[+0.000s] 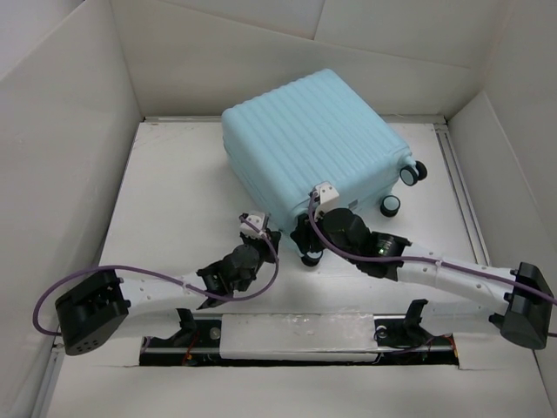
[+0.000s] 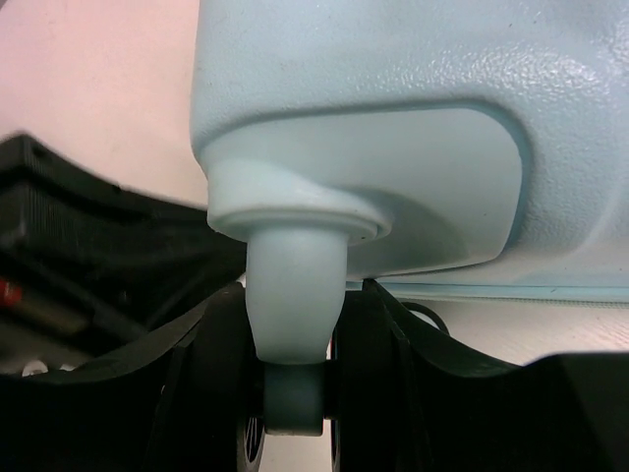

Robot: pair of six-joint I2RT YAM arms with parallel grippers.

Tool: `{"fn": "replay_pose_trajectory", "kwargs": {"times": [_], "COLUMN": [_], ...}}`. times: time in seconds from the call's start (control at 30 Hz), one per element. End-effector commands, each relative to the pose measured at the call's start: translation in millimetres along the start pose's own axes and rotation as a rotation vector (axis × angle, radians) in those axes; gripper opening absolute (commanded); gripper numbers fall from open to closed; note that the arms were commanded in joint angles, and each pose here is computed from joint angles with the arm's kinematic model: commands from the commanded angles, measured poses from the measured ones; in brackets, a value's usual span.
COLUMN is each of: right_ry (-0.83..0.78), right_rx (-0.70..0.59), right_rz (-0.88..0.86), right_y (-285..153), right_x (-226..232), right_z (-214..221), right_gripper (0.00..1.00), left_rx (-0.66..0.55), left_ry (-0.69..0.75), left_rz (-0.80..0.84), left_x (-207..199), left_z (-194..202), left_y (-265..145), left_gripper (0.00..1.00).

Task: Pack the luggage

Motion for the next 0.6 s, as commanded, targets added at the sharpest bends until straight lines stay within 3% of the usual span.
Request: {"fn": "replay_pose_trajectory", "kwargs": {"times": [0.0, 0.33, 0.47, 0.53, 0.57], "right_ry": [-0.018, -0.005, -0.009, -0.014, -0.015], "right_rx": [-0.031, -0.041, -0.024, -0.013, -0.006], "right_rz": [-0.172, -0.177, -0.190, -0.205, -0.212], "right_y": [-29, -42, -41, -36, -33], "right_x": [28, 22, 23, 28, 29], "right_z": [-10, -8, -4, 0, 1], "right_gripper": [0.00, 0.00, 0.00, 0.00, 0.00], "left_rx": [-0.112, -0.049, -0.037, -0.050, -0.040], "left_ry": [-0.028, -0.076, -0.157, -0.196, -0.208], "left_rz": [-0.325, -0.486, -0.572, -0.539, -0.527], "left_x": [39, 73, 96, 92, 90], "left_z": [-25, -14, -24, -31, -33], "left_y": [8, 15, 17, 14, 11], "left_gripper": [0.00, 0.00, 0.00, 0.00, 0.13]}}
Point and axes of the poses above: each gripper's point midway between its finger pads, its own y axis out along the fingers, its own x axis along the line the jaws close on, z = x × y, the point moved 7 cm from there along -y, back along the fingers, and after that the axes turned 5 degrees about y, right-handed, at the moved point
